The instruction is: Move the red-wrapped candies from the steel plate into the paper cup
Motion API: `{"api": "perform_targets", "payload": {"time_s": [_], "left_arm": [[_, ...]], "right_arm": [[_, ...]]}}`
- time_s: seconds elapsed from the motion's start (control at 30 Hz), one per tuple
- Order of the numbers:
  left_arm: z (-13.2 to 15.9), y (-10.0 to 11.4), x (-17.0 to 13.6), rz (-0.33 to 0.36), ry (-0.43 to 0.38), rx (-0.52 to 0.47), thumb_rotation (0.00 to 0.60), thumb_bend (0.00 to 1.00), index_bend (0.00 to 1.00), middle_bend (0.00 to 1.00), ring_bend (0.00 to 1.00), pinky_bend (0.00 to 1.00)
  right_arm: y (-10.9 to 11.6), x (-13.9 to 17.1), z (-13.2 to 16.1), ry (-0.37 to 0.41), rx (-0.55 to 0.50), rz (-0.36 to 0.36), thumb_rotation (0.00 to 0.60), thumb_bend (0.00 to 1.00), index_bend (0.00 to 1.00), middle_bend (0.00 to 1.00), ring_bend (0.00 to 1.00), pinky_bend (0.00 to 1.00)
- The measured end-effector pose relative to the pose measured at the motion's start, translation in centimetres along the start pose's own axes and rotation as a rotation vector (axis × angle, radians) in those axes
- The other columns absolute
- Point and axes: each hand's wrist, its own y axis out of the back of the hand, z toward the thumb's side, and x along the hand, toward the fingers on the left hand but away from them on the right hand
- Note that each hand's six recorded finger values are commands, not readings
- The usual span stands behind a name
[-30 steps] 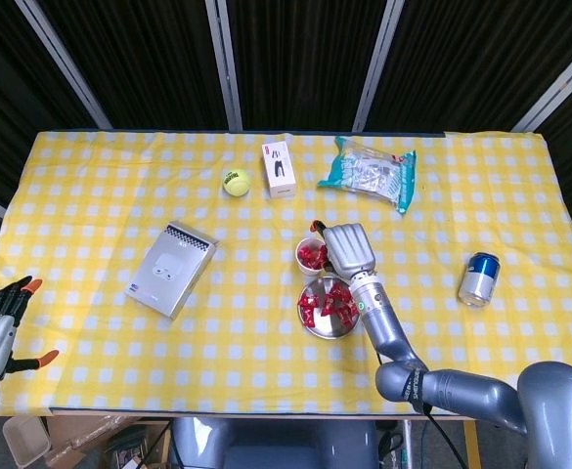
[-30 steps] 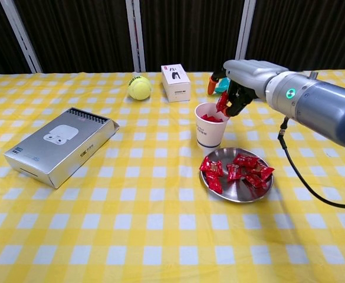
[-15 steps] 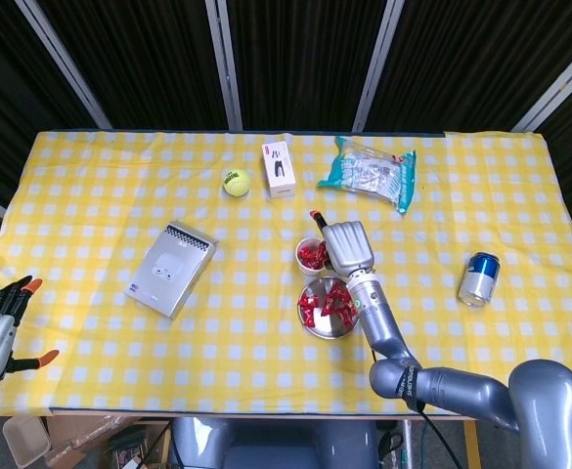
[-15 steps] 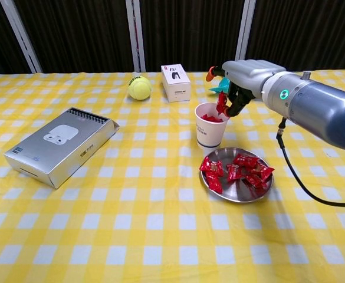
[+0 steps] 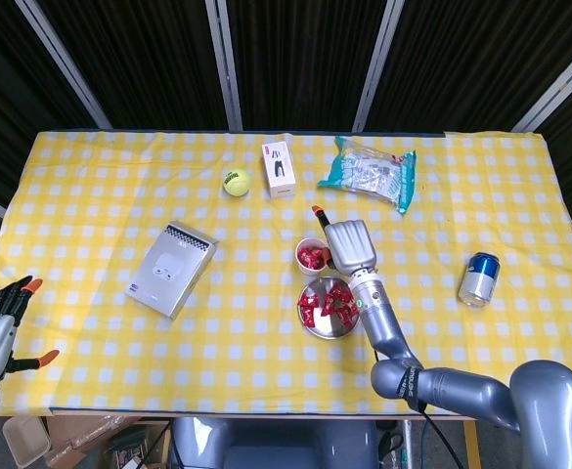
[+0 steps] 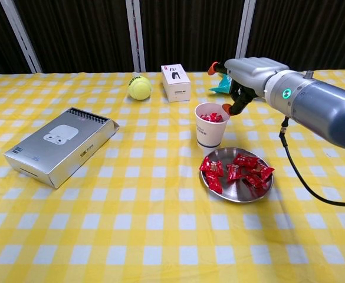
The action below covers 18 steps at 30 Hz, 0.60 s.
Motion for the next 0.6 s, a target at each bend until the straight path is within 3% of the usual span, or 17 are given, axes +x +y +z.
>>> {"api": "perform_targets", "payload": {"time_s": [0.33, 0.6], "left_arm": [[0.0, 0.1, 0.0, 0.002, -0.002, -0.001, 0.600, 0.00, 0.00, 0.00, 0.00, 0.00], [0.0, 0.1, -0.1, 0.005, -0.003, -0.001, 0.600, 0.00, 0.00, 0.00, 0.00, 0.00]], "right_arm": [[1.8, 2.4, 0.8, 0.058, -0.053, -0.018, 0.600, 0.48, 0.12, 0.82, 0.89, 1.00], [1.5, 8.2, 1.7, 0.158, -0.083, 0.077, 0.600, 0.47, 0.12, 0.82, 0.89, 1.00]]}}
